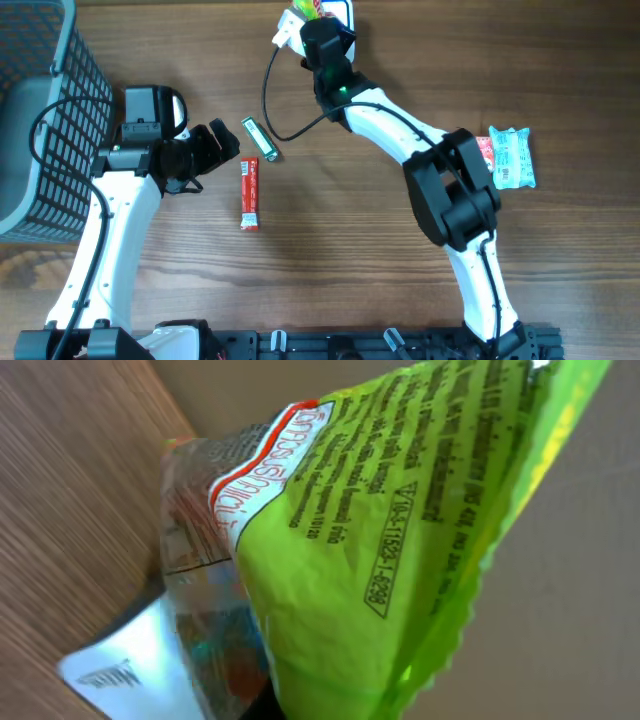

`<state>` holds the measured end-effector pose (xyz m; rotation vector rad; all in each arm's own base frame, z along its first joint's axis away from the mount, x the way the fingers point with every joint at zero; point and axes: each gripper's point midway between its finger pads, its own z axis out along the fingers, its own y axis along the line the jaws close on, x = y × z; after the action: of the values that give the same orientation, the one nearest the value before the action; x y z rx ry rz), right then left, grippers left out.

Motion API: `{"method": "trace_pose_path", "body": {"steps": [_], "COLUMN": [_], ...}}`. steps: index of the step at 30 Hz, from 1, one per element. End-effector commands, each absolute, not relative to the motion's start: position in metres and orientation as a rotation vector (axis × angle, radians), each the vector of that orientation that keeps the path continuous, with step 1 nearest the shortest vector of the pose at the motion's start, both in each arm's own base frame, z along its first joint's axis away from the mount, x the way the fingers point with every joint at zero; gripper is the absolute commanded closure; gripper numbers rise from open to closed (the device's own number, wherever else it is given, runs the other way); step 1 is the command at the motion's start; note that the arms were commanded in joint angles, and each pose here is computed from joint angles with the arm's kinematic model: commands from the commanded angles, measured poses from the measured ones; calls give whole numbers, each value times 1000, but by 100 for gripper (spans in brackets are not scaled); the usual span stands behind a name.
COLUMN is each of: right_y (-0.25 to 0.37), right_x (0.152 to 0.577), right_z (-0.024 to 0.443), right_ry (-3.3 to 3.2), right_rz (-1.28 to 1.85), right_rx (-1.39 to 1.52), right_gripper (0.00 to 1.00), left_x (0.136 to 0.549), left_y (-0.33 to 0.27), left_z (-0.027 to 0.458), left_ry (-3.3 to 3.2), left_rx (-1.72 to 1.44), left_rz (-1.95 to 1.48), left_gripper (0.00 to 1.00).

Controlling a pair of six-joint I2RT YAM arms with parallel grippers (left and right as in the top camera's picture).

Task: Scan the item barcode
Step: 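Place the green snack bag on the right side and release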

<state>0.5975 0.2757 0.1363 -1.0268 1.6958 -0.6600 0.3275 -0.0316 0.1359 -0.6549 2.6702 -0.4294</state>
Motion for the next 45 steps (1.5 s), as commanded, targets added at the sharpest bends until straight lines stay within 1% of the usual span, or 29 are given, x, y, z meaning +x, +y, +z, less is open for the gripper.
{"method": "trace_pose_path", "body": {"steps": [1,3,4,6,8,11,13,15,17,19,22,25,27,29,31,32,35,36,37,38,39,41,43,44,45], "right_y": [276,270,266,263,258,258,251,231,205,185,135,98,65,33,10,0,-33,-35,-31,-27,-28,-31,-27,-20,-2], "right_x": [598,601,605,609,604,579,541,505,464,434,379,352,334,327,326,328,335,335,335,337,339,344,360,364,370], "right_z": [166,168,178,194,218,245,263,265,247,220,167,125,96,79,72,71,82,80,77,75,75,80,98,106,114], "right_ry": [1685,1685,1663,1593,1585,1686,1827,1978,2191,2386,2761,2937,3029,3053,3048,3039,2982,2989,3007,3010,3002,2973,2915,2903,2906], "right_rz": [-571,-580,-603,-695,-730,-529,-330,-253,-186,-143,-194,-254,-372,-542,-667,-717,-900,-882,-818,-784,-787,-824,-792,-747,-625], "right_rx": [-952,-936,-888,-908,-829,-820,-833,-822,-829,-830,-734,-700,-667,-623,-559,-531,-324,-308,-296,-302,-299,-281,-186,-158,-152], "right_gripper": [96,96,96,96,96,96,96,96,96,96,96,96,96,96,96,96,94,57,25,17,12,10,9,9,9], "left_x": [329,329,329,329,329,329,329,329,329,329,329,329,329,329,329,329,329,329,329,329,329,329,329,329,329], "left_y": [-32,-32,-32,-32,-32,-32,-32,-32,-32,-32,-32,-32,-32,-32,-32,-32,-32,-32,-32,-32,-32,-32,-32,-32,-32], "left_z": [140,140,140,140,140,140,140,140,140,140,140,140,140,140,140,140,140,140,140,140,140,140,140,140,140], "left_ry": [2665,2665,2664,2665,2664,2665,2664,2665,2665,2665,2665,2665,2665,2665,2664,2664,2665,2665,2665,2664,2665,2665,2664,2665,2665], "left_rx": [-620,-620,-620,-620,-620,-620,-620,-620,-620,-620,-620,-620,-620,-620,-620,-620,-620,-620,-620,-620,-620,-620,-620,-620,-620], "left_rz": [-436,-436,-436,-436,-436,-435,-436,-436,-436,-436,-436,-436,-436,-435,-436,-436,-436,-436,-435,-436,-436,-435,-436,-436,-436], "left_gripper": [0,0,0,0,0,0,0,0,0,0,0,0,0,0,0,0,0,0,0,0,0,0,0,0,0]}}
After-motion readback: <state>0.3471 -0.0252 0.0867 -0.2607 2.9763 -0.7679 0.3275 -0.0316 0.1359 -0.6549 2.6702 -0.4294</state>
